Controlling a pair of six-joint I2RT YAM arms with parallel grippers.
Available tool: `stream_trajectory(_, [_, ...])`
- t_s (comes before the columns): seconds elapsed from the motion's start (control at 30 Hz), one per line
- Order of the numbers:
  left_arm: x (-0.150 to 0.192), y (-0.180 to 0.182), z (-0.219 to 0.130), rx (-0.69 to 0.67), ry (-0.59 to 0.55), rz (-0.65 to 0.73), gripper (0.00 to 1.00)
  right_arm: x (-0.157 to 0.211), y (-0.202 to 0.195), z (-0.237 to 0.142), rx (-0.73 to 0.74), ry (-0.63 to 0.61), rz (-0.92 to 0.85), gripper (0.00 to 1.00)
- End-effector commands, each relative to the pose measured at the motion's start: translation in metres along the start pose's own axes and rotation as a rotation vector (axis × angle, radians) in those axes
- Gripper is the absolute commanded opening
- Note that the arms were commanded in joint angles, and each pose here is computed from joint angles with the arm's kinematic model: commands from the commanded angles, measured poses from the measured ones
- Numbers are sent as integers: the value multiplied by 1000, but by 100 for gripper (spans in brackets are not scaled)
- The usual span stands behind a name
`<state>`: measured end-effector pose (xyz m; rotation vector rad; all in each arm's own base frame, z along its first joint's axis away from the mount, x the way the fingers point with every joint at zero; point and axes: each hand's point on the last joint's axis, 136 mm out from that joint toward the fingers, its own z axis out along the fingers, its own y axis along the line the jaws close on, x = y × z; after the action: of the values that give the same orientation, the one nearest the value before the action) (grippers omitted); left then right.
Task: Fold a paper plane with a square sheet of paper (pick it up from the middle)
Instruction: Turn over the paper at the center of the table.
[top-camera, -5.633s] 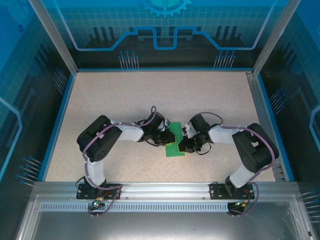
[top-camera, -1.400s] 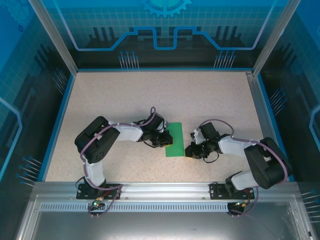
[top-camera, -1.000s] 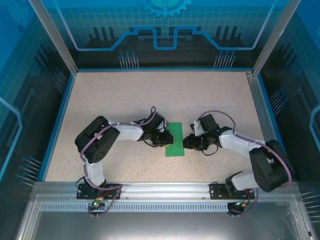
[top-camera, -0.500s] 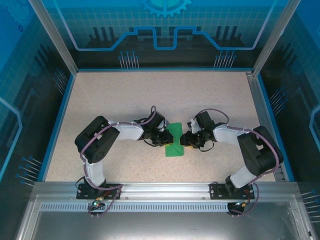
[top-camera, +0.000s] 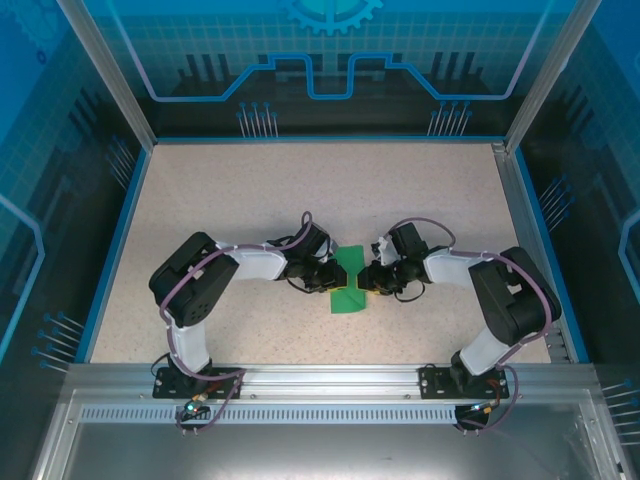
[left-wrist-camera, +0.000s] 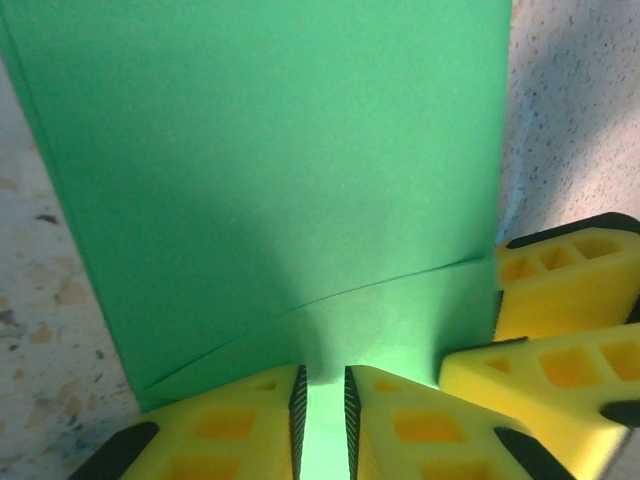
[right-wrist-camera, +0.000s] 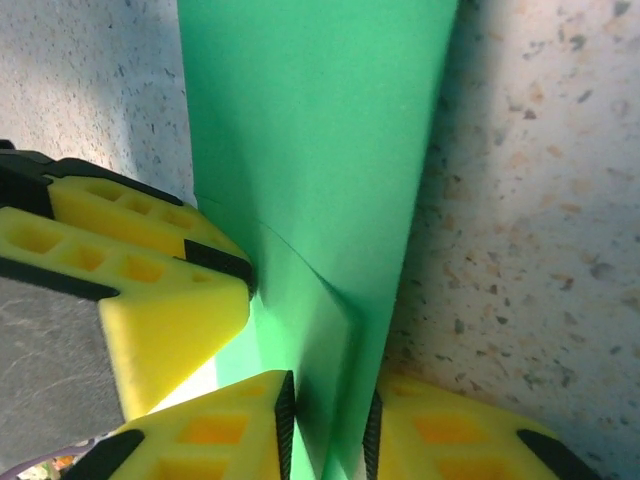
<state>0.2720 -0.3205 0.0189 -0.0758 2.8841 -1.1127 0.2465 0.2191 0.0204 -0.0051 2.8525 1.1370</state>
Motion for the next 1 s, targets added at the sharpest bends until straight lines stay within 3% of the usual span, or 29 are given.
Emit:
stream_trajectory(0.0, [-10, -19, -18, 31, -53, 28, 25, 0, 0, 0, -24, 6, 5, 21])
stream_trajectory(0.23, [-26, -15, -68, -15, -252, 16, 34, -9, 19, -25, 9, -32, -54, 7])
stream_trajectory(0.37, [-33, 1, -110, -70, -385, -15, 38, -14, 25, -59, 160, -70, -108, 5])
stream_trajectory(0.47, [-36, 17, -140, -131, -478, -42, 43, -18, 23, -95, 402, -115, -167, 6])
stream_trajectory(0.57, [-35, 35, -162, -192, -549, -71, 47, -18, 15, -137, 747, -141, -227, 6])
stream_trajectory(0.7, [-32, 56, -183, -265, -626, -115, 51, -14, 15, -174, 1117, -123, -253, 7])
stream_trajectory(0.83, [-28, 73, -198, -333, -682, -170, 52, -13, 24, -171, 1308, -100, -285, 8])
stream_trajectory(0.97, [-24, 88, -214, -397, -739, -216, 54, -12, 29, -125, 1297, -21, -292, 9])
